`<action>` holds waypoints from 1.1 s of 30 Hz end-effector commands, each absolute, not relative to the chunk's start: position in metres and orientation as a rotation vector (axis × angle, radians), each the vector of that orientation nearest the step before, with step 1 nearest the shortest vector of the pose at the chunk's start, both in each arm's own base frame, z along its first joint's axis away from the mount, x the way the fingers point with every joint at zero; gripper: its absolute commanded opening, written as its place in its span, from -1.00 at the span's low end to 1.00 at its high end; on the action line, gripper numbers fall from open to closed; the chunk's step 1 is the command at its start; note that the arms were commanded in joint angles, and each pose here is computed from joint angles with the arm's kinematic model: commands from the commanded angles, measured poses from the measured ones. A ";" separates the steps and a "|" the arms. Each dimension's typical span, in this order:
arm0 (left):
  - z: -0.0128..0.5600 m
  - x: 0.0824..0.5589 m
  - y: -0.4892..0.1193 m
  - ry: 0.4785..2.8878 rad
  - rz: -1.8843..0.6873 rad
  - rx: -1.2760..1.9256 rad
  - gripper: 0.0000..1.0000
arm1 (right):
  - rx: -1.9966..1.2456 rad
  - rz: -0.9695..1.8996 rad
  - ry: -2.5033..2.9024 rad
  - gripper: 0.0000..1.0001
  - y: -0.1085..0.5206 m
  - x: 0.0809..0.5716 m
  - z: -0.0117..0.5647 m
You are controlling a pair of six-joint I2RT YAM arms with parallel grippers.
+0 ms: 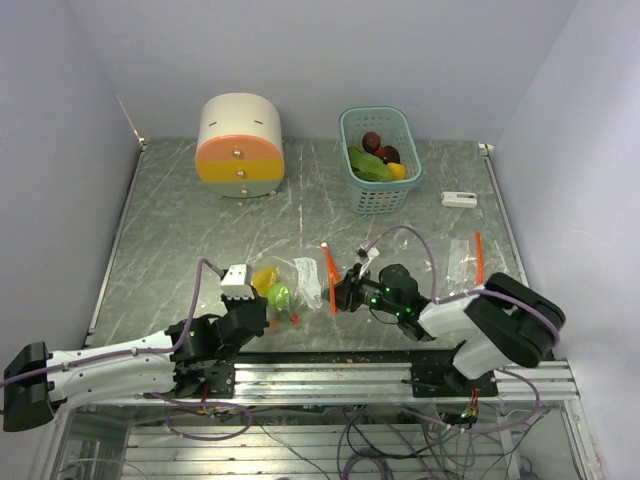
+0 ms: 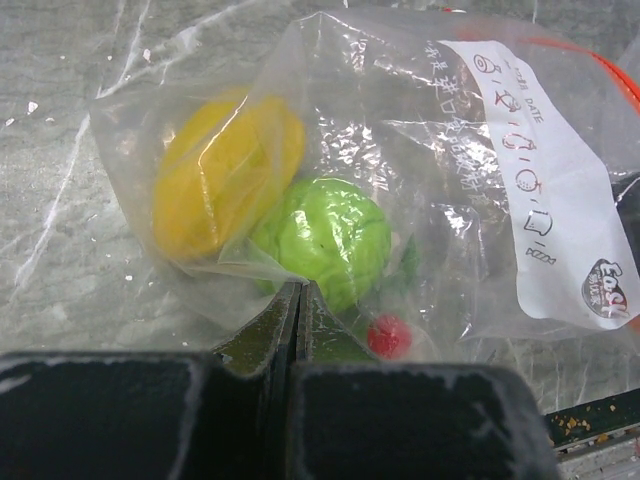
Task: Open the zip-top bag and remove the fake food
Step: Pick up the fake fruit from the zipper food storage bag.
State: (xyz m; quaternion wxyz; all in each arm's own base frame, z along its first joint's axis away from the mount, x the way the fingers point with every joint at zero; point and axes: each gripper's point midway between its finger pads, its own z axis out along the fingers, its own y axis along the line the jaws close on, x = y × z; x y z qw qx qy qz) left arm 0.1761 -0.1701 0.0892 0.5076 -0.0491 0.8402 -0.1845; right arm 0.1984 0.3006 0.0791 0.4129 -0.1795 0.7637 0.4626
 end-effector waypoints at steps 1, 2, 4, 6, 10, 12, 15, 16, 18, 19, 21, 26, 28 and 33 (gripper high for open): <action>0.109 0.180 -0.173 1.979 -0.467 -0.132 -0.86 | -0.484 1.326 1.772 -0.59 0.326 0.193 0.101; 0.114 0.181 -0.175 1.970 -0.476 -0.118 -0.86 | -0.487 1.359 1.762 -0.59 0.329 0.190 0.100; 0.125 0.182 -0.180 1.951 -0.498 -0.089 -0.86 | -0.480 1.416 1.739 -0.59 0.333 0.186 0.097; 0.135 0.183 -0.184 1.936 -0.500 -0.065 -0.86 | -0.478 1.462 1.725 -0.60 0.336 0.183 0.093; 0.152 0.182 -0.197 1.910 -0.538 -0.017 -0.86 | -0.462 1.527 1.704 -0.61 0.338 0.177 0.085; 0.160 0.179 -0.205 1.888 -0.580 -0.002 -0.86 | -0.457 1.533 1.696 -0.60 0.336 0.176 0.082; 0.164 0.175 -0.213 1.871 -0.621 0.019 -0.86 | -0.463 1.516 1.700 -0.57 0.335 0.176 0.080; 0.166 0.174 -0.215 1.867 -0.637 0.026 -0.86 | -0.465 1.508 1.699 -0.56 0.334 0.176 0.080; 0.171 0.171 -0.220 1.857 -0.670 0.038 -0.86 | -0.468 1.484 1.712 -0.54 0.332 0.178 0.078; 0.174 0.170 -0.221 1.854 -0.682 0.042 -0.86 | -0.470 1.470 1.716 -0.52 0.331 0.179 0.076; 0.180 0.169 -0.222 1.847 -0.703 0.038 -0.86 | -0.469 1.448 1.724 -0.47 0.330 0.180 0.074; 0.205 0.159 -0.230 1.798 -0.814 0.061 -0.86 | -0.467 1.444 1.720 -0.33 0.329 0.180 0.074; 0.200 0.160 -0.225 1.805 -0.788 0.057 -0.86 | -0.466 1.446 1.714 -0.29 0.328 0.180 0.075; 0.161 0.163 -0.206 1.874 -0.696 -0.016 -0.86 | -0.462 1.428 1.702 -0.18 0.324 0.180 0.078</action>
